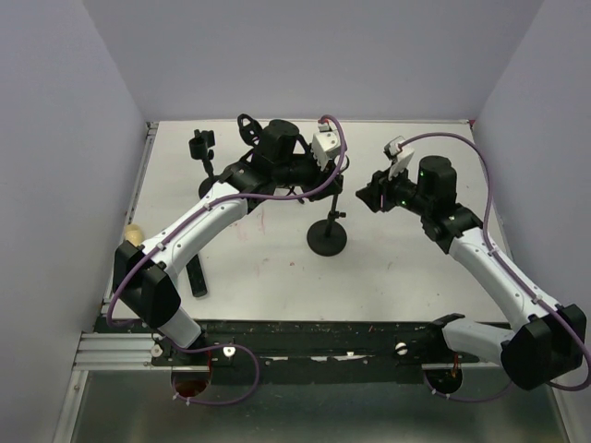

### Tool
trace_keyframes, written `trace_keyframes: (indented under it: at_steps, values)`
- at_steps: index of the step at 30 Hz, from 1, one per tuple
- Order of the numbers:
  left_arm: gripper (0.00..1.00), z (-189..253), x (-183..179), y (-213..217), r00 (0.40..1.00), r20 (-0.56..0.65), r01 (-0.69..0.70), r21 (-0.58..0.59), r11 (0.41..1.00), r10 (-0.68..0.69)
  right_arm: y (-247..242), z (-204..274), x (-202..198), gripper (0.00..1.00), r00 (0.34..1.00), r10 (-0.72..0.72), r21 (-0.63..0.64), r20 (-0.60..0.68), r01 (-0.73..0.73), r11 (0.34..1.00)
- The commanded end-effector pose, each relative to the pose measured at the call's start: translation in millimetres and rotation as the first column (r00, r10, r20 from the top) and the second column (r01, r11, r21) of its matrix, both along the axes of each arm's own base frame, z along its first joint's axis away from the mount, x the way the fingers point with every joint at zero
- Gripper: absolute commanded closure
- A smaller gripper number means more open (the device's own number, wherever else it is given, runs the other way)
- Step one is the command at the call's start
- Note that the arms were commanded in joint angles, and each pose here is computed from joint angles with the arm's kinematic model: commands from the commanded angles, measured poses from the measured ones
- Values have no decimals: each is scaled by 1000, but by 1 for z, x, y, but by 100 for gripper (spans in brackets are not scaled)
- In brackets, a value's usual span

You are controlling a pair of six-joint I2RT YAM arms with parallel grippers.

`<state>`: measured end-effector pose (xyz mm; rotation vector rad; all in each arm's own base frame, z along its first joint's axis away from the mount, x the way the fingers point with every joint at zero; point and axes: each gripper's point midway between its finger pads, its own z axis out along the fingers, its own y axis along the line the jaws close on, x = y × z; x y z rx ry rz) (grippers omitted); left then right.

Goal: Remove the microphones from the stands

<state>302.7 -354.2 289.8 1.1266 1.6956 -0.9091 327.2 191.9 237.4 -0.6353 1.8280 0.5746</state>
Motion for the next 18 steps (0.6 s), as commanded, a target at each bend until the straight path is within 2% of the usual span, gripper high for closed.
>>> trace_keyframes:
  at_steps: [1,6,10,13,15,18]
  values:
    - [100,18,-5,-5,999,35,41,-49,998,-40,5,3,-11,50,992,17,90,-122,-6,996]
    - [100,21,-6,-5,999,39,40,-51,998,-38,18,-16,-22,50,967,86,144,-240,-52,988]
    - [100,20,-9,-5,998,26,52,-53,997,-51,34,-32,-29,48,908,186,228,-376,-103,968]
    - [100,17,-9,-5,999,20,46,-51,998,-45,44,-38,-31,43,871,276,279,-406,-170,945]
    - [100,15,-7,-4,999,34,40,-41,998,-39,46,-40,-27,36,869,301,301,-393,-188,935]
    - [100,10,-5,-2,998,49,33,-20,999,-32,49,-49,-22,32,851,317,321,-418,-187,928]
